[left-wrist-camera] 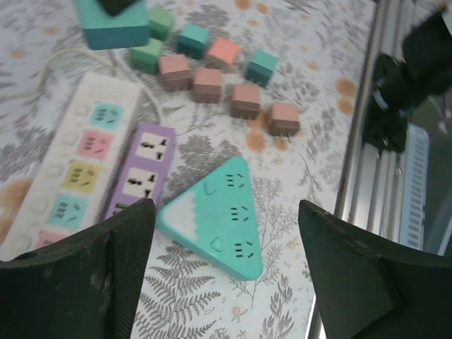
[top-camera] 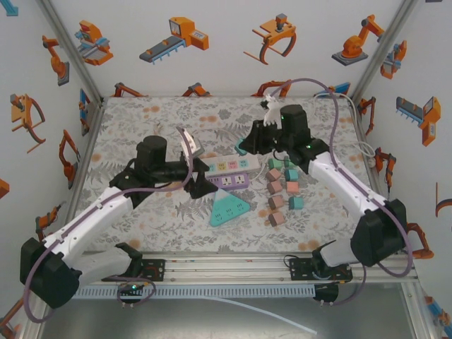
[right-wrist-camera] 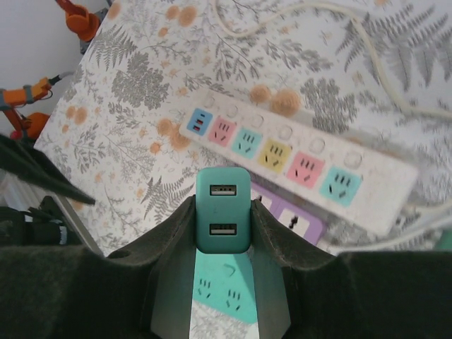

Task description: Pull the plug off the socket

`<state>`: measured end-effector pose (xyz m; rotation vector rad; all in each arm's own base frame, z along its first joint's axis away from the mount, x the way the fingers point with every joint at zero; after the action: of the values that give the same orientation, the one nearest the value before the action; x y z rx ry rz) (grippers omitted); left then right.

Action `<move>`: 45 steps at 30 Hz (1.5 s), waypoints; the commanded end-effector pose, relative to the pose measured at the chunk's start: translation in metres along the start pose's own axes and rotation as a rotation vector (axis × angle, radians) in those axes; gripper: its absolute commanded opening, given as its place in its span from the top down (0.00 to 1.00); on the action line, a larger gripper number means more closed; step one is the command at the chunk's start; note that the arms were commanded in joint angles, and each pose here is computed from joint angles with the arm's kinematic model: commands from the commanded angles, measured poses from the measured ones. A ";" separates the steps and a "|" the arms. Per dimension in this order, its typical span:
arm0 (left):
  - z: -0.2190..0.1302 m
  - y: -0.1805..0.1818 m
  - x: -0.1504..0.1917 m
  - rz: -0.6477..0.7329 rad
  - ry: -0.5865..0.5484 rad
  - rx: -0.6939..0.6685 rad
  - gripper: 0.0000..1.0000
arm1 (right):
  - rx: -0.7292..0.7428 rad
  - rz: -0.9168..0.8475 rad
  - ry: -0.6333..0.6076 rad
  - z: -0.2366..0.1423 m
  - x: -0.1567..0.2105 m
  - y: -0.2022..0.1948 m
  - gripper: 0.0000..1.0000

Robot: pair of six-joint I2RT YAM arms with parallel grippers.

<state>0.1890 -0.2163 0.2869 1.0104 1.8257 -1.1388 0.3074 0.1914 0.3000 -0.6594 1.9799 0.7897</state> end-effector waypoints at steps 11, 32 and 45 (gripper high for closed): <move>0.039 -0.066 0.025 0.240 0.100 0.255 0.00 | 0.329 0.416 0.019 -0.120 0.099 -0.009 0.86; 0.058 -0.068 0.032 0.206 0.117 0.202 0.03 | 0.576 0.757 0.059 -0.135 0.238 -0.045 0.84; 0.063 -0.066 0.031 0.202 0.132 0.195 0.03 | 0.621 0.806 -0.006 -0.132 0.265 -0.053 0.69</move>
<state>0.1289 -0.2828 0.2510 1.3840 1.7210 -1.1482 0.1488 0.0256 0.1120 0.4986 2.3381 0.5819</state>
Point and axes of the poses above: each hand's point on the last joint's axis, 136 mm out from that joint toward the fingers, its own z axis out along the fingers, its own y axis along the line the jaws close on, x = y × z, the point moved 8 cm from there along -z, back along the fingers, and after that the axes turned 14 degrees about -z, right-handed, at the moved point
